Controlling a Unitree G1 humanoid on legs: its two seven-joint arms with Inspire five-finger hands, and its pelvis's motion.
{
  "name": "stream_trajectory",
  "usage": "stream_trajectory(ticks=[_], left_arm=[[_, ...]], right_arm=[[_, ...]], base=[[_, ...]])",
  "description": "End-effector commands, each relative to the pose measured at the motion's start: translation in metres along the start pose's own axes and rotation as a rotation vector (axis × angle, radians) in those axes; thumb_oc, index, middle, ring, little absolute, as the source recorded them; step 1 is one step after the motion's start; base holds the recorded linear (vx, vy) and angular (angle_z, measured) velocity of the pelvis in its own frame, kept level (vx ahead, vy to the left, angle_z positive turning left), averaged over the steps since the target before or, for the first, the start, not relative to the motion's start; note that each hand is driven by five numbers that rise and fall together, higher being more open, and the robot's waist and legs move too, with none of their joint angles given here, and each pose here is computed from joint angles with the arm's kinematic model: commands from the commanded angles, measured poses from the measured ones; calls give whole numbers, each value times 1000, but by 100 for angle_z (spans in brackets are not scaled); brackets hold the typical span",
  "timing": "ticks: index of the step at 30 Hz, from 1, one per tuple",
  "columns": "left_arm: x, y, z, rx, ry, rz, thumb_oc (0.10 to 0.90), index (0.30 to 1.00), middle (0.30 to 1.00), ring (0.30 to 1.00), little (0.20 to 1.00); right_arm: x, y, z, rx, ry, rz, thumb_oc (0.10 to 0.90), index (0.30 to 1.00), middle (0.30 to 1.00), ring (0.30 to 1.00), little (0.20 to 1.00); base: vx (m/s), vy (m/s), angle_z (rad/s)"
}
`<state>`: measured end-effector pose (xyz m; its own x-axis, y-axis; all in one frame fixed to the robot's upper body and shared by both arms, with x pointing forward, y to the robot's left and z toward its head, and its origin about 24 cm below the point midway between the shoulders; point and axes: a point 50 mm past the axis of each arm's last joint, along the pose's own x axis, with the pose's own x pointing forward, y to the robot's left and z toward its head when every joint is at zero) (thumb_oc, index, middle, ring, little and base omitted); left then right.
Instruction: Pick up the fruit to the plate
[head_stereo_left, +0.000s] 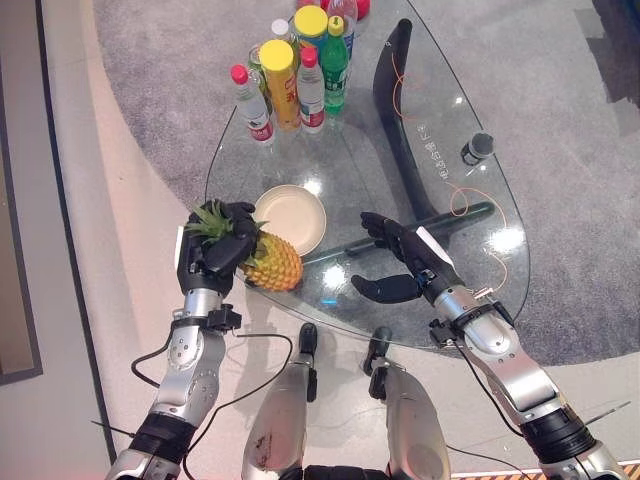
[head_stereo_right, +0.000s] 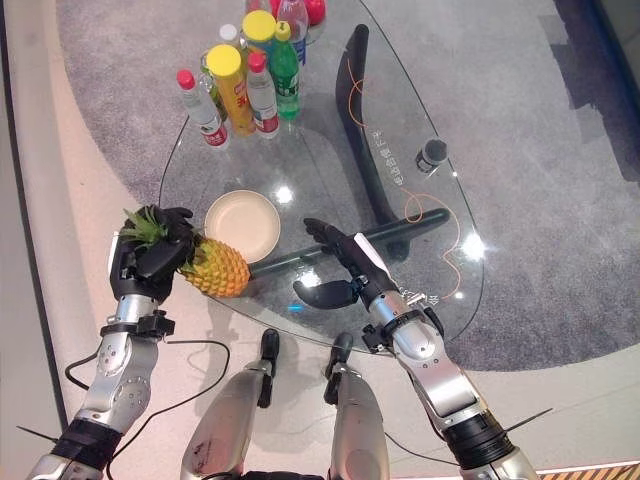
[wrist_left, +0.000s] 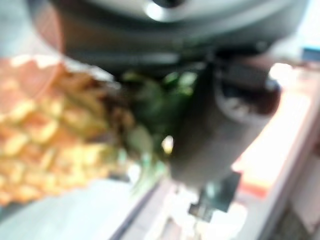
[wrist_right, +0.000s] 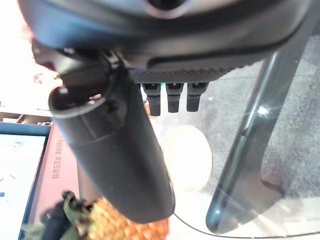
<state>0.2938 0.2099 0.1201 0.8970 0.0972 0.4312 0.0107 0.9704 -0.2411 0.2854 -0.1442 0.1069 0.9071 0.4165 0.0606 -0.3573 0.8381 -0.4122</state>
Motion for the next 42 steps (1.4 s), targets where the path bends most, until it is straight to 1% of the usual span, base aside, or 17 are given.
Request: stream_trajectory(ticks=[1,5,7,8,12,13,21,26,36,42], left_arm=[[28,-21,72,8,-432,-74,100,300,300,300,200],[39,-24,81,32,-486,-29,100,300,300,300,200],[46,-27,87,69,-533,6,100,300,300,300,200],[47,-27,88,72,-539,10,100,300,300,300,200],[56,-34,101,135,-650,43,100,300,300,300,200],[61,-38,109,154,-714,54,100,300,300,300,200],[82,-54,132,231,-858,120,100,300,300,300,200],[91,-63,133,275,-898,134,100,300,300,300,200],[97,-69,133,173,-949,204,100,300,300,300,200],[103,-70,132,114,-927,244,100,300,300,300,200]], right_arm=[[9,-6,46,-7,-202,2,800,900,900,900,900],[17,-2,48,7,-191,30,800,900,900,900,900],[25,6,50,50,-176,98,800,900,900,900,900],[25,7,50,53,-174,104,800,900,900,900,900],[36,19,52,106,-126,183,800,900,900,900,900],[41,23,49,106,-96,206,800,900,900,900,900],[58,21,48,115,-40,246,800,900,900,900,900],[68,21,53,122,-35,245,800,900,900,900,900],[77,14,55,115,-28,240,800,900,900,900,900],[81,14,55,112,-35,229,800,900,900,900,900]], base=[[-18,35,-7],[-24,26,-4],[-41,17,-1],[-44,17,-2],[-33,23,0],[-45,61,1],[-32,55,0],[-23,49,-1],[-23,63,-2],[-11,24,-3]])
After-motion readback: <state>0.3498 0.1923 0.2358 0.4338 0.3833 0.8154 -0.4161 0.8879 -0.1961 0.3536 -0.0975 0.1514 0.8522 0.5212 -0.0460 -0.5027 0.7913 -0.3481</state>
